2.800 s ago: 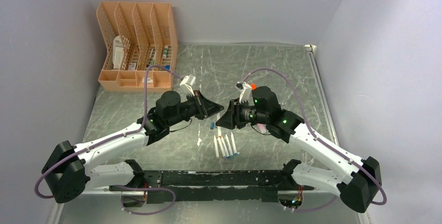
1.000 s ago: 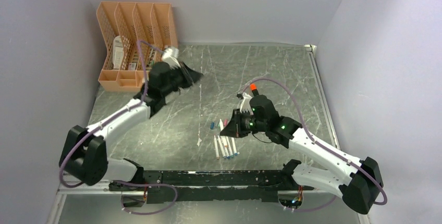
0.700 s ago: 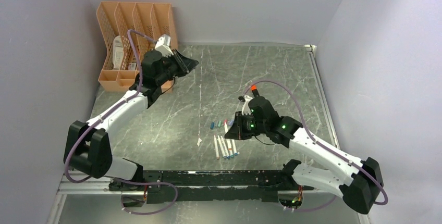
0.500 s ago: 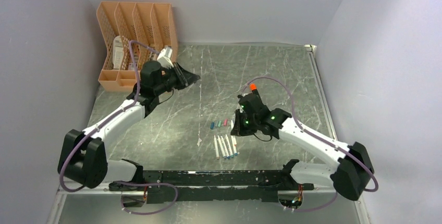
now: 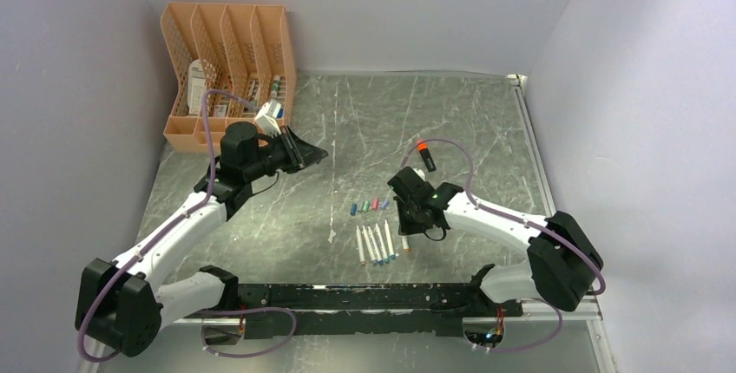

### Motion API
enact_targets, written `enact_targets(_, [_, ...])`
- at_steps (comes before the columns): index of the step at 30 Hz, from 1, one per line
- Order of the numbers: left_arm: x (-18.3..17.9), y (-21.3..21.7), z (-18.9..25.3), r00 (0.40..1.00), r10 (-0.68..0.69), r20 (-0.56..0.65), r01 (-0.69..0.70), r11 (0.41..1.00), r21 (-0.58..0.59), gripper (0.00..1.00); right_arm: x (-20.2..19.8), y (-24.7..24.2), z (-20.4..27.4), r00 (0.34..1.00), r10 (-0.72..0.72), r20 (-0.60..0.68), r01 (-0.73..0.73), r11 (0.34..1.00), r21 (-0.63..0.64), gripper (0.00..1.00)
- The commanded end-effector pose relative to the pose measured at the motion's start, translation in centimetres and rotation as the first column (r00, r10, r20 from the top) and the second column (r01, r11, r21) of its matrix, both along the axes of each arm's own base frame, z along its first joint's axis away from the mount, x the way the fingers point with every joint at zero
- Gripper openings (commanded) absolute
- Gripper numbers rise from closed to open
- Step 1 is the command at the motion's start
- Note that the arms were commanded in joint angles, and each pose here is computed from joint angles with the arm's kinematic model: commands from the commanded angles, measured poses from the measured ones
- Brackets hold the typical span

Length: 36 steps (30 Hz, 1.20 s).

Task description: Open the pen caps

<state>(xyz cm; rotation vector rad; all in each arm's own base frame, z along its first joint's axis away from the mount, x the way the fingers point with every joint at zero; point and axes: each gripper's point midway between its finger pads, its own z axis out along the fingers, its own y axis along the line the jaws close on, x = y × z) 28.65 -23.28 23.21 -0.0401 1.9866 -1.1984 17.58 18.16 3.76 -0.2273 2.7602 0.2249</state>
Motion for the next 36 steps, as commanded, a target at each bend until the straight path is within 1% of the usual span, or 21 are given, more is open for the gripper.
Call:
enact_targets(1, [-1.3, -0.1, -1.1, 0.999, -0.036, -0.035, 0.036, 0.999, 0.014, 0.07, 0.6, 0.7, -0.8, 1.0, 0.014, 0.025, -0.015, 1.0, 0.024, 0.0])
enact_targets(6, [-1.5, 0.0, -1.2, 0.999, -0.034, -0.037, 0.034, 0.999, 0.015, 0.07, 0.4, 1.3, -1.1, 0.999, 0.036, 0.025, -0.038, 0.998, 0.052, 0.03])
enact_targets(16, [-1.6, 0.0, -1.5, 0.999, -0.034, -0.042, 0.035, 0.999, 0.018, 0.07, 0.0, 1.6, -1.8, 0.998, 0.055, -0.003, -0.055, 0.998, 0.04, 0.07])
enact_targets(25, [-1.5, -0.1, -1.7, 0.998, -0.039, -0.047, 0.04, 0.999, 0.021, 0.07, -0.5, 1.8, -2.2, 0.997, 0.068, -0.025, -0.067, 0.997, 0.048, 0.19])
enact_targets(31, [-1.4, -0.4, -2.5, 0.995, -0.05, -0.082, 0.053, 0.998, 0.029, 0.07, -0.6, 1.9, -2.0, 0.997, 0.071, -0.022, -0.07, 0.996, 0.056, 0.26])
enact_targets(36, [-1.4, -0.8, -3.0, 0.993, -0.062, -0.102, 0.066, 0.997, 0.029, 0.07, -0.5, 1.8, -1.4, 0.998, 0.066, -0.012, -0.065, 0.997, 0.052, 0.28])
